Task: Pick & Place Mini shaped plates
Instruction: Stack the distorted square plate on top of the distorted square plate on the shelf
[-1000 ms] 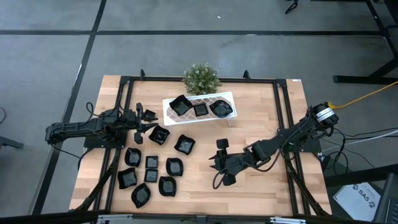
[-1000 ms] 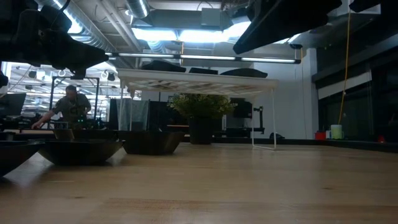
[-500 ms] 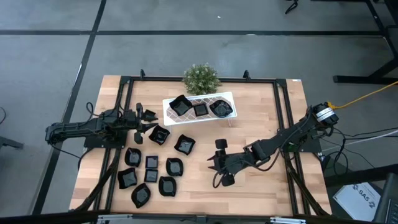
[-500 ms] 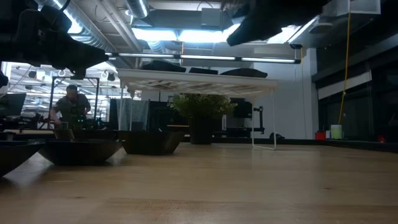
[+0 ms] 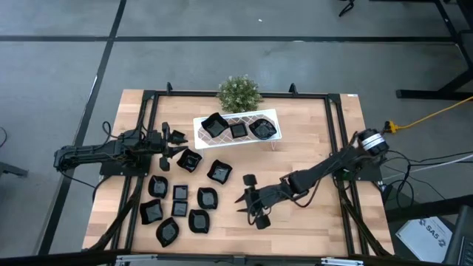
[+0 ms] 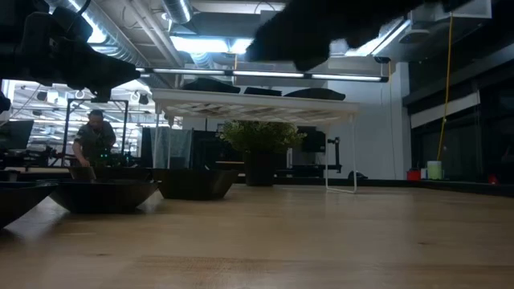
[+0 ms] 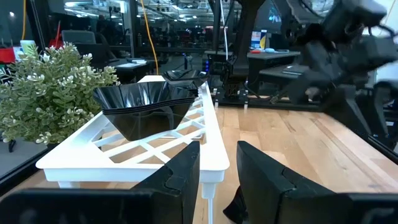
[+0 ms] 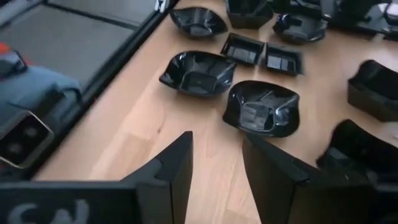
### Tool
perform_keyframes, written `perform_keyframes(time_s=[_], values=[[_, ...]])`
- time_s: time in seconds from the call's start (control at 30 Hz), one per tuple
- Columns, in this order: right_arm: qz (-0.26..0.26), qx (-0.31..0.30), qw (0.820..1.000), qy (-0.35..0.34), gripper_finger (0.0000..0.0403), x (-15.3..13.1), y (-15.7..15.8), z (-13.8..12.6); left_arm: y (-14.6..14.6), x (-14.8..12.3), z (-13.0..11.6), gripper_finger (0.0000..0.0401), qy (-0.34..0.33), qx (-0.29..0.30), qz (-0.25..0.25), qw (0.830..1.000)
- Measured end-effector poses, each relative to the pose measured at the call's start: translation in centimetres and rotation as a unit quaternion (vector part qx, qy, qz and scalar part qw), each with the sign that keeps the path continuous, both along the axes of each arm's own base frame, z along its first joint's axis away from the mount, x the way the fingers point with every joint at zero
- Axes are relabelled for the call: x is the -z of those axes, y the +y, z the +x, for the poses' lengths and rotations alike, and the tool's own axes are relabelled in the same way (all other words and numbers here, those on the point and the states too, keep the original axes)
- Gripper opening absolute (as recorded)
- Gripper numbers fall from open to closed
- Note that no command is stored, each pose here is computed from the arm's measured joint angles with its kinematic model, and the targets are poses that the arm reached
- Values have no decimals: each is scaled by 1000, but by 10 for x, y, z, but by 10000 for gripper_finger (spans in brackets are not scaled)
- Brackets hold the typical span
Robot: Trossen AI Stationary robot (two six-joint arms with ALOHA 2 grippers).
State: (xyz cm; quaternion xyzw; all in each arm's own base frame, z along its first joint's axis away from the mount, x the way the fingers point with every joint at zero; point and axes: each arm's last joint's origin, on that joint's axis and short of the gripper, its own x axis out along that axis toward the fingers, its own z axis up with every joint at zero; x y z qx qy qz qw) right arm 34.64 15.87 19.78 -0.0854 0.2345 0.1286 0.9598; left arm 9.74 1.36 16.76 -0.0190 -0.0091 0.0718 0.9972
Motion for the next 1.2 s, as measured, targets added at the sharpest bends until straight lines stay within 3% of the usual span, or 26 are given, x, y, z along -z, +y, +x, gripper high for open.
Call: perform_keyframes(time_s=[0.23, 0.53, 0.77, 0.97, 1.2], values=[[-75, -30, 996, -22, 140, 30, 6, 13, 0, 0, 0, 100, 0, 0, 0, 1000], [-209, 10, 977, -35, 140, 38, 9, 28, 0, 0, 0, 100, 0, 0, 0, 1000], [-258, 27, 966, -6, 166, 44, 4, 34, 0, 0, 0, 100, 1, 0, 0, 1000], [-324, 64, 943, 22, 208, 47, -10, 35, 0, 0, 0, 100, 0, 0, 0, 1000], [-421, 10, 905, 54, 217, 51, -26, 38, 0, 0, 0, 100, 0, 0, 0, 1000]])
